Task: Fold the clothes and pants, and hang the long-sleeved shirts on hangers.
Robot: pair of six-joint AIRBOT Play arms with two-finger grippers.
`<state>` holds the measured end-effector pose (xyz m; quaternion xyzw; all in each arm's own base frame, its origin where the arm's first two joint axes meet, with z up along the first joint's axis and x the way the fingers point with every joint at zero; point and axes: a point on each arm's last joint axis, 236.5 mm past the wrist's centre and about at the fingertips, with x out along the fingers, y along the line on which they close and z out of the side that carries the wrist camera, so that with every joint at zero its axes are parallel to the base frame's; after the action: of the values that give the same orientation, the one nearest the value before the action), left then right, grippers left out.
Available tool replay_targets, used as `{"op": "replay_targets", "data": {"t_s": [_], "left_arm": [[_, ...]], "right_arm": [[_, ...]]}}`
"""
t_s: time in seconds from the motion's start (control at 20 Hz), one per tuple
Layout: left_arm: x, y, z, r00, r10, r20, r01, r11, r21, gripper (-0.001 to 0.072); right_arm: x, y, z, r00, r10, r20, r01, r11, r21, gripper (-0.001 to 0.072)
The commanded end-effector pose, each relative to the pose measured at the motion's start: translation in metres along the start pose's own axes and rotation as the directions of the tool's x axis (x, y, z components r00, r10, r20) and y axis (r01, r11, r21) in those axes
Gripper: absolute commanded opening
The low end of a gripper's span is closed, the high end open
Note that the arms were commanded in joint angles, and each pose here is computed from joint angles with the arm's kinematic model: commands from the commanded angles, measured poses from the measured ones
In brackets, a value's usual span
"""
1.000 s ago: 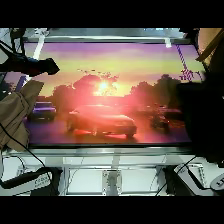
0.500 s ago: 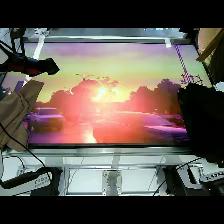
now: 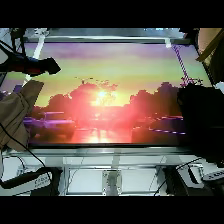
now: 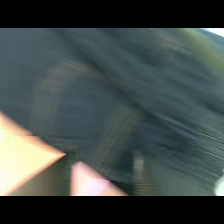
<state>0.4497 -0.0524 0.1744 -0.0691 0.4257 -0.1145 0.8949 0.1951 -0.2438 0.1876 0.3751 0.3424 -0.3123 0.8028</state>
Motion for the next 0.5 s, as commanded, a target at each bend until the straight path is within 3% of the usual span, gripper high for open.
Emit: {"op": "replay_targets", "data": {"t_s": [0.0,0.05,0.1,0.25,0.45], "left_arm": [[0.0,-0.003,-0.001,1.0,-0.013,-0.004,0.013,1.0,-0.009,0.0701],[0.0,-0.003,-0.002,1.0,-0.013,-0.006,0.013,1.0,-0.011,0.0701],[0.0,-0.003,-0.001,1.0,-0.013,-0.006,0.013,1.0,-0.011,0.0701],[0.0,-0.003,-0.001,1.0,-0.013,-0.006,0.013,1.0,-0.011,0.0701],[0.0,-0.003,-0.001,1.0,-0.013,-0.006,0.013,1.0,-0.011,0.0701]], "right_arm": [[-0.041,0.165,-0.001,0.825,0.565,0.011,-0.558,0.817,-0.149,0.0182],[-0.05,0.199,-0.024,0.769,0.636,-0.066,-0.63,0.738,-0.242,0.0067],[-0.055,0.222,-0.051,0.732,0.662,-0.16,-0.674,0.67,-0.312,0.0019],[-0.053,0.258,-0.127,0.693,0.603,-0.395,-0.719,0.537,-0.441,0.002],[-0.044,0.267,-0.197,0.704,0.449,-0.551,-0.71,0.409,-0.574,0.002]]}}
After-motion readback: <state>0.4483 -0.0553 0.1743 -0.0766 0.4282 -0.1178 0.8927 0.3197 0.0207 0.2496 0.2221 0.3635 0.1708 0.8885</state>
